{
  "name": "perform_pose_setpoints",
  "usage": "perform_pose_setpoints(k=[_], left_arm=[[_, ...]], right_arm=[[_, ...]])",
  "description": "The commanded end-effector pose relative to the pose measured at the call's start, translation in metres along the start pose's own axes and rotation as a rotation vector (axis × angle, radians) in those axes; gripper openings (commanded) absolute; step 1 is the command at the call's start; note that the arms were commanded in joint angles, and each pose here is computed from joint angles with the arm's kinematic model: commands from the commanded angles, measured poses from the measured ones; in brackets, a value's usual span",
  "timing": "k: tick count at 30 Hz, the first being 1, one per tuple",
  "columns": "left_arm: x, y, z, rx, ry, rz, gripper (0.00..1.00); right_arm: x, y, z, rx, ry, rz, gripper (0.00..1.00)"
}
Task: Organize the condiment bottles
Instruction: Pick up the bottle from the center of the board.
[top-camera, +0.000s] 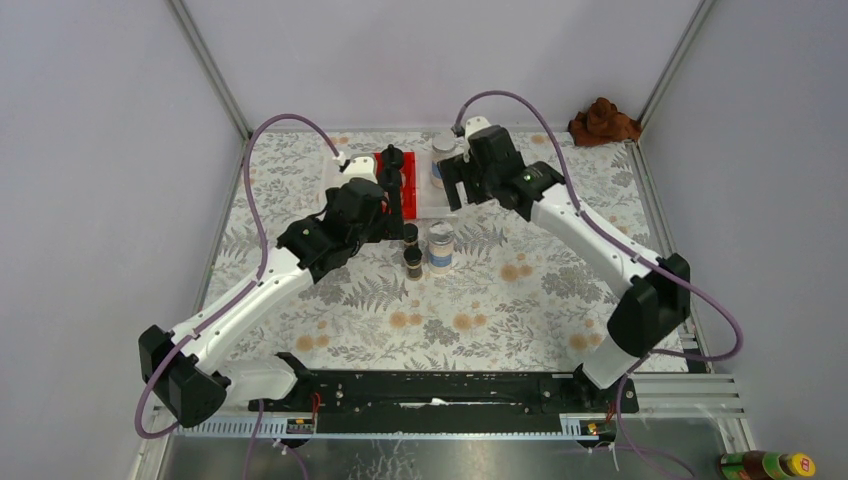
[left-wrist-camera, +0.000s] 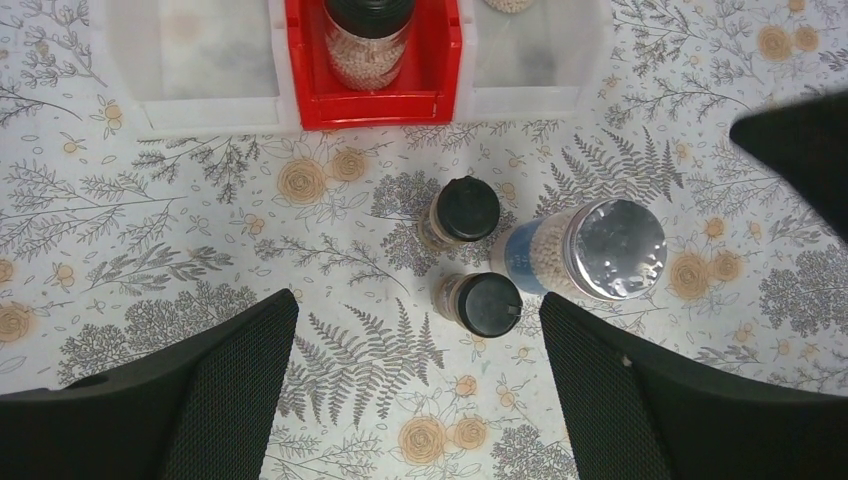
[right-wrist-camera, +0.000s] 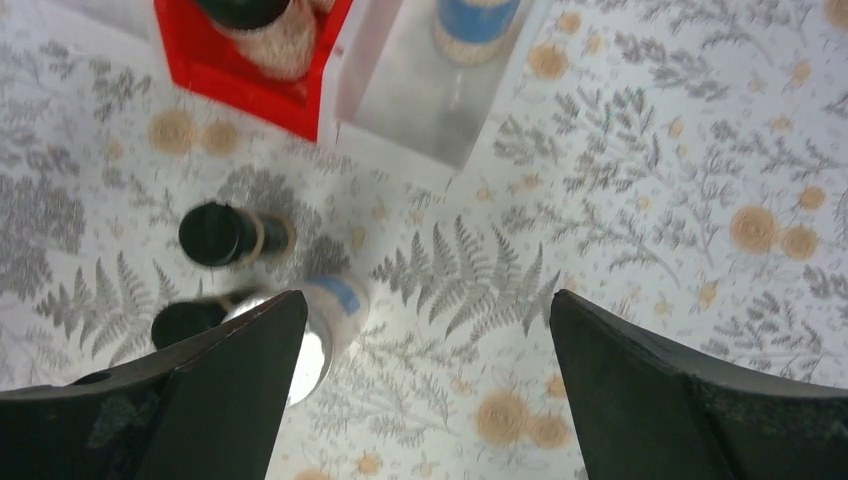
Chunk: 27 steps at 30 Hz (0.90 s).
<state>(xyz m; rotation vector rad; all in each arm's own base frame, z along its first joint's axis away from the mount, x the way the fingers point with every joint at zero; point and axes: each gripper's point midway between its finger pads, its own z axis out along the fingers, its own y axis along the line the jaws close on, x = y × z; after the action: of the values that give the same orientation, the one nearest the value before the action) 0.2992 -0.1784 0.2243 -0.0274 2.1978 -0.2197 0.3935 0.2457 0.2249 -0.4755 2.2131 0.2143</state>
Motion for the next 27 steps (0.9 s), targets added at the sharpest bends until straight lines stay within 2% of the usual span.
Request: perform_pose_setpoints(k=[1,10,27], left_arm=[[-0.013,-0.012,-0.001,0.051,-0.046,0.007,0.95],[-0.016,-0.009,-0.013,0.066,-0.07,-0.003,0.95],[-0.011,0.0,-0.018,0.054,-0.077,-0.008,0.95]], right_arm=[[0.006,0.012,-0.036,-0.021,-0.056,0.012,0.99],[0.036,0.044,-0.058,-0.107,-0.04,-0.011,0.98],[0.054,0.074,-0.042,-0.164,0.01,-0.046,0.97]])
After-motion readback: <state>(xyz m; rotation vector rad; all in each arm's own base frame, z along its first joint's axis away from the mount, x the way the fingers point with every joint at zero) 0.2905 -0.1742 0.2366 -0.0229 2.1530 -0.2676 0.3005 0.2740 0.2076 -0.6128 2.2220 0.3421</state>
